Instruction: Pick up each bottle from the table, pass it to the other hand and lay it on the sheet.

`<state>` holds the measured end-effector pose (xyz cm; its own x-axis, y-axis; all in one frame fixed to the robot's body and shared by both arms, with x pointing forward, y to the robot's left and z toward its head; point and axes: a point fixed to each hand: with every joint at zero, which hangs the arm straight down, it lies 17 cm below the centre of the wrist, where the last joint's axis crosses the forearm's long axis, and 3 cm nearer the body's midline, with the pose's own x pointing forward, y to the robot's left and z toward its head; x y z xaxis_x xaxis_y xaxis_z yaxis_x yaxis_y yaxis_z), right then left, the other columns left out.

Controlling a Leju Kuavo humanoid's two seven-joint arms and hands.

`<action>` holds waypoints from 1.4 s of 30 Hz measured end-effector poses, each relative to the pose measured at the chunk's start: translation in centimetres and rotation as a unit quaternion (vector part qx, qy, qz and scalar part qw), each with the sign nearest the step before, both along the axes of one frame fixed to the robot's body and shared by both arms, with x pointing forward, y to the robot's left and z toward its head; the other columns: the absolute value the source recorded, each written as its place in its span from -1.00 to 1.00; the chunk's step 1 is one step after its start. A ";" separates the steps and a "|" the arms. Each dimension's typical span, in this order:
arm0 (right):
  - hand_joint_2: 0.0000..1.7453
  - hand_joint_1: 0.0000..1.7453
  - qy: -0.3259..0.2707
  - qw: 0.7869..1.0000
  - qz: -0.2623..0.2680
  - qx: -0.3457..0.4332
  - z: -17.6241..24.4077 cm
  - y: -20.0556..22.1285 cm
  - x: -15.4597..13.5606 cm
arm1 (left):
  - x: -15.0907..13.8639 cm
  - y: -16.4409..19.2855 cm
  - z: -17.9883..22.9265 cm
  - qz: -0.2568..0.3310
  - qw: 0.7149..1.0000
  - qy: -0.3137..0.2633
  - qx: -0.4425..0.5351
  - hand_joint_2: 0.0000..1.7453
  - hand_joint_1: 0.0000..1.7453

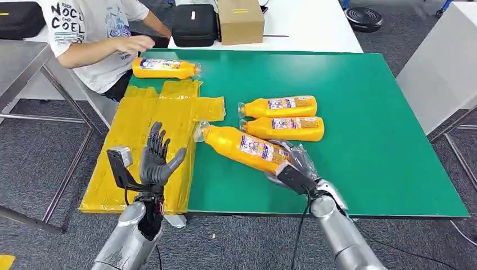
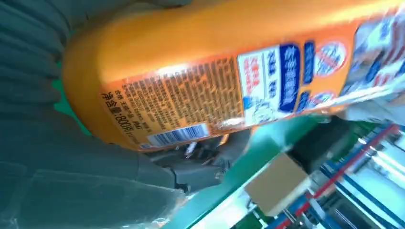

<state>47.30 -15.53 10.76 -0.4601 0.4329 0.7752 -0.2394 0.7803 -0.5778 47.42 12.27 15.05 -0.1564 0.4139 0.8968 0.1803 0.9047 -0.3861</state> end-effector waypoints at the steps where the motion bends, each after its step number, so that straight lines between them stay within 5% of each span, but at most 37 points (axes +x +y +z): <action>1: 1.00 1.00 -0.008 1.000 0.000 0.013 0.7 0.2 -0.1 | -0.1 0.2 0.2 0.000 1.000 -0.002 -0.004 1.00 -1.00; 23: 1.00 1.00 -0.042 0.996 0.011 0.080 3.8 2.0 -1.4 | -2.1 0.6 2.0 -0.037 0.997 -0.018 -0.061 1.00 -1.00; 42: 1.00 1.00 0.019 0.986 0.057 0.159 2.3 7.5 -2.3 | -5.1 -6.6 4.9 -0.165 0.983 -0.063 -0.043 1.00 -1.00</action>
<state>45.03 -7.99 13.07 -0.4593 0.1133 0.8810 -0.3528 0.8870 -0.2980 42.31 5.70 19.92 -0.1093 0.5339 0.8384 0.5101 0.7541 -0.4137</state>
